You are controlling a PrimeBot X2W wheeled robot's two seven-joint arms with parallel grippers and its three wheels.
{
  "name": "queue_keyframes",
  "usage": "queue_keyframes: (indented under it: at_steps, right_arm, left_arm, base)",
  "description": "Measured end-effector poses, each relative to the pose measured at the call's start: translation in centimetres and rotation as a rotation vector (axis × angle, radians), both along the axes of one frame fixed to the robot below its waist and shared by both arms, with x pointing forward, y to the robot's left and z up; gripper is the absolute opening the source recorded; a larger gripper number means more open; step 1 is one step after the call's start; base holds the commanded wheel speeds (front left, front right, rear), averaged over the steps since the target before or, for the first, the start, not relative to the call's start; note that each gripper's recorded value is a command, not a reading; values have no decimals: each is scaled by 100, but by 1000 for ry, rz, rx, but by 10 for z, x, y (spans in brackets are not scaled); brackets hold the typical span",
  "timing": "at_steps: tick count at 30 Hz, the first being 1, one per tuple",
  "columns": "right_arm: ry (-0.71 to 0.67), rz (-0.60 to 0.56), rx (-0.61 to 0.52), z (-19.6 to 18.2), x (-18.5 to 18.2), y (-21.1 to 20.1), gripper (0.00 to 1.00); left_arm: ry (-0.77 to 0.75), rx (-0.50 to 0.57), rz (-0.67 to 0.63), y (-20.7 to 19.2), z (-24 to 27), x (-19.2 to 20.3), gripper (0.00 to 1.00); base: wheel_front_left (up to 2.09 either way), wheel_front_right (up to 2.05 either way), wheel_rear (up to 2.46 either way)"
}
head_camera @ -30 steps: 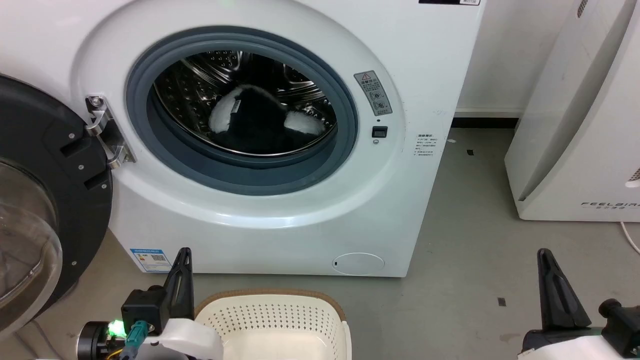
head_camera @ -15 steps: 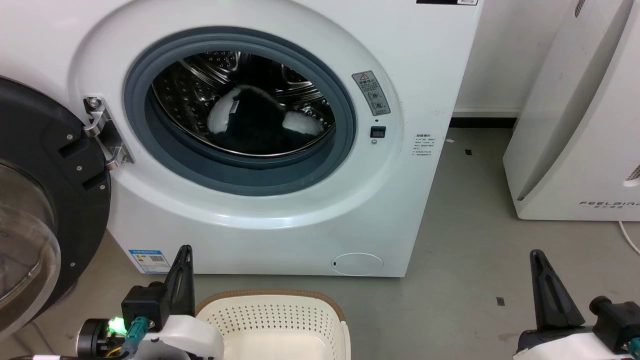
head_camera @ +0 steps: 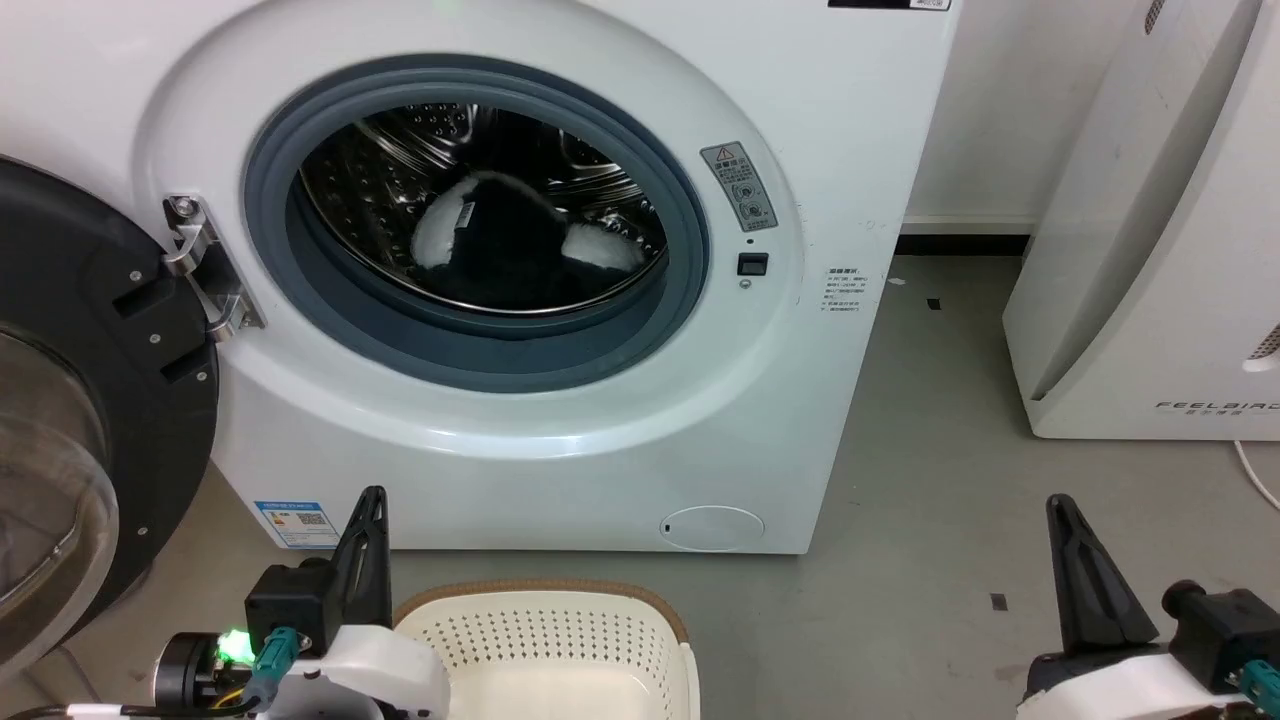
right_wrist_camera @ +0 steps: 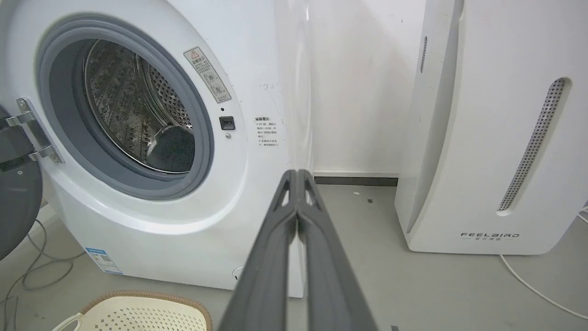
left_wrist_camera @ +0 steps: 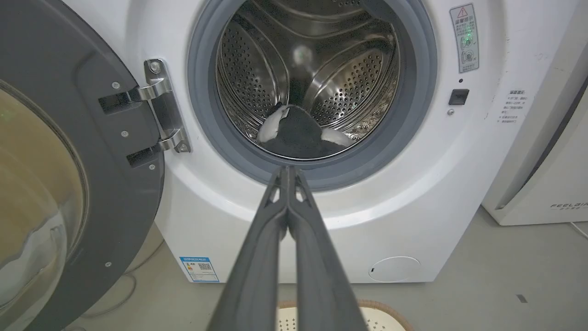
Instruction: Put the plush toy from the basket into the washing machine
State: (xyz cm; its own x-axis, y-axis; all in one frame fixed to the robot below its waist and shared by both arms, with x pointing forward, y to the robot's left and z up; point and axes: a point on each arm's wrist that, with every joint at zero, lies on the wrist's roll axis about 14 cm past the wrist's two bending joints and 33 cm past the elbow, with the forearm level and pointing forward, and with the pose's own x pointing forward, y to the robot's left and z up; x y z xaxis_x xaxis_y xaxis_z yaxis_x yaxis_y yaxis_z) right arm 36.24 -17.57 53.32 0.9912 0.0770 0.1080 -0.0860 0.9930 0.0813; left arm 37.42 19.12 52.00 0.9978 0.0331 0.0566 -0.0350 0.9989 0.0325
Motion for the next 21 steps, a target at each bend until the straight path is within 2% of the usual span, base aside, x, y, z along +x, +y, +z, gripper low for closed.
queue_keyframes:
  at_steps: [21]
  right_arm:
    - [36, 14, -43, -4, 1, 5, 0]
  left_arm:
    - [14, -1, -8, -4, 3, 1, 0]
  base:
    - [0, 0, 0]
